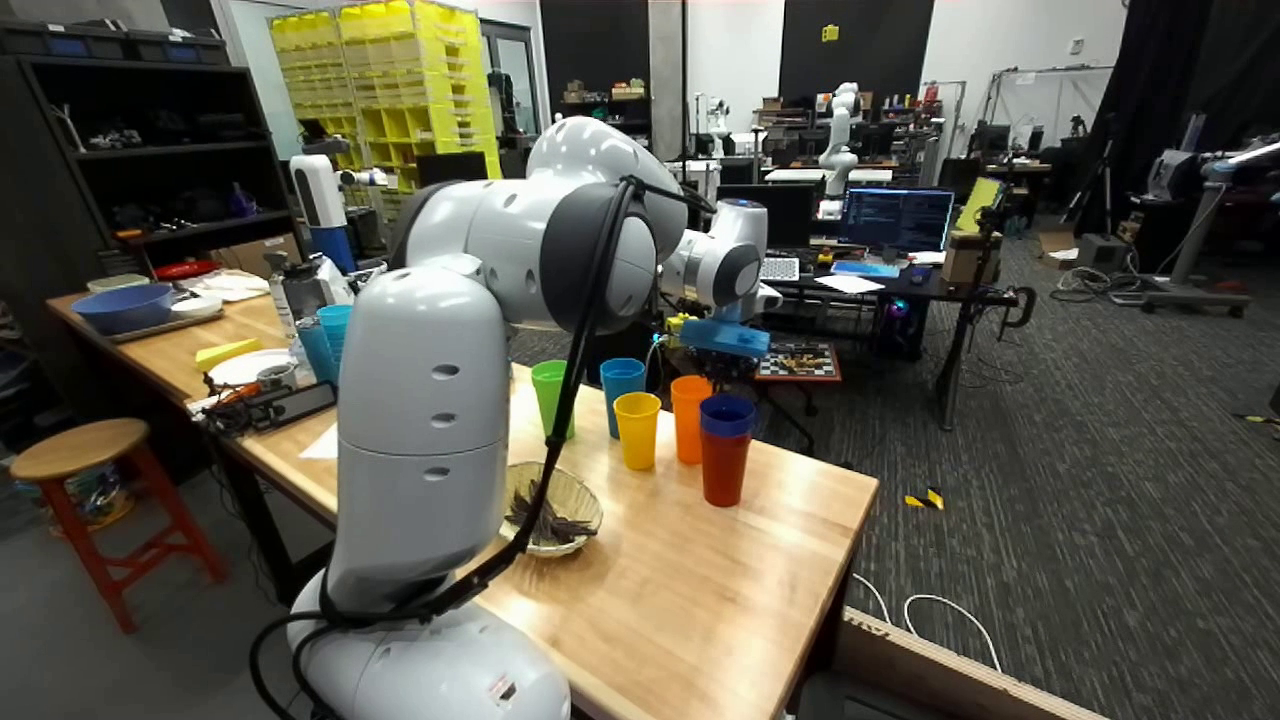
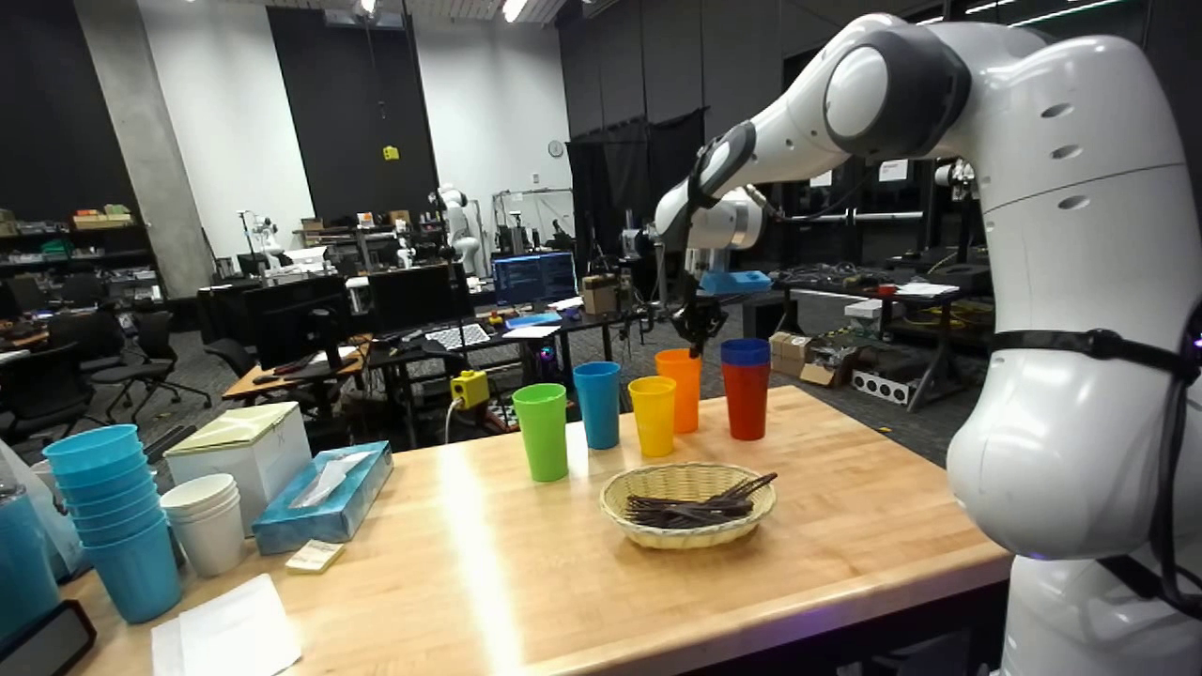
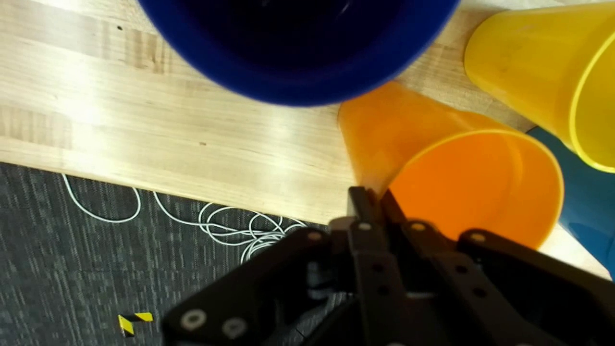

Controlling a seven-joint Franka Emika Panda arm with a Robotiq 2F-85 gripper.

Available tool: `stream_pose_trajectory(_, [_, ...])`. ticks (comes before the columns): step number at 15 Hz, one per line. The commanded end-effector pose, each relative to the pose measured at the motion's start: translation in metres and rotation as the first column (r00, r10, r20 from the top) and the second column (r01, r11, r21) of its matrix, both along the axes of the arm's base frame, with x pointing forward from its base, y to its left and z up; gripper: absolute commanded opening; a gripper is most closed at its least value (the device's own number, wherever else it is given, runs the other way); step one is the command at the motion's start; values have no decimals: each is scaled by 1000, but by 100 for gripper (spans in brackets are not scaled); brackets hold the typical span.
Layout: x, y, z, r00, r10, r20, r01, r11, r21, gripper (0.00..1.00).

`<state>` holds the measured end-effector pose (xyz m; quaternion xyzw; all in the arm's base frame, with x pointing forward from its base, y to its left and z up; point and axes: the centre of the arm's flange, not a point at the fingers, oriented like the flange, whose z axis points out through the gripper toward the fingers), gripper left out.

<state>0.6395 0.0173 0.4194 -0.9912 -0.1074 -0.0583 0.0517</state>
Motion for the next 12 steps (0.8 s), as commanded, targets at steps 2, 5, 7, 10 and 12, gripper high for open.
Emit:
stream_pose_trajectory(2, [1, -5, 7, 1000, 7, -11, -7, 999, 33, 1])
stream_pose_trajectory(5, [-5, -2, 17, 1000, 7, -11, -6, 999, 39, 1])
stream_pose_trajectory(7, [-9, 1, 30, 1000, 9, 4, -9, 1000, 30, 1])
stream_pose_trajectory(10, [-13, 5, 63, 998, 12, 54, -12, 1000, 11, 1])
stream_pose_trajectory(12, [-20, 7, 89, 996, 16, 86, -16, 1000, 5, 1])
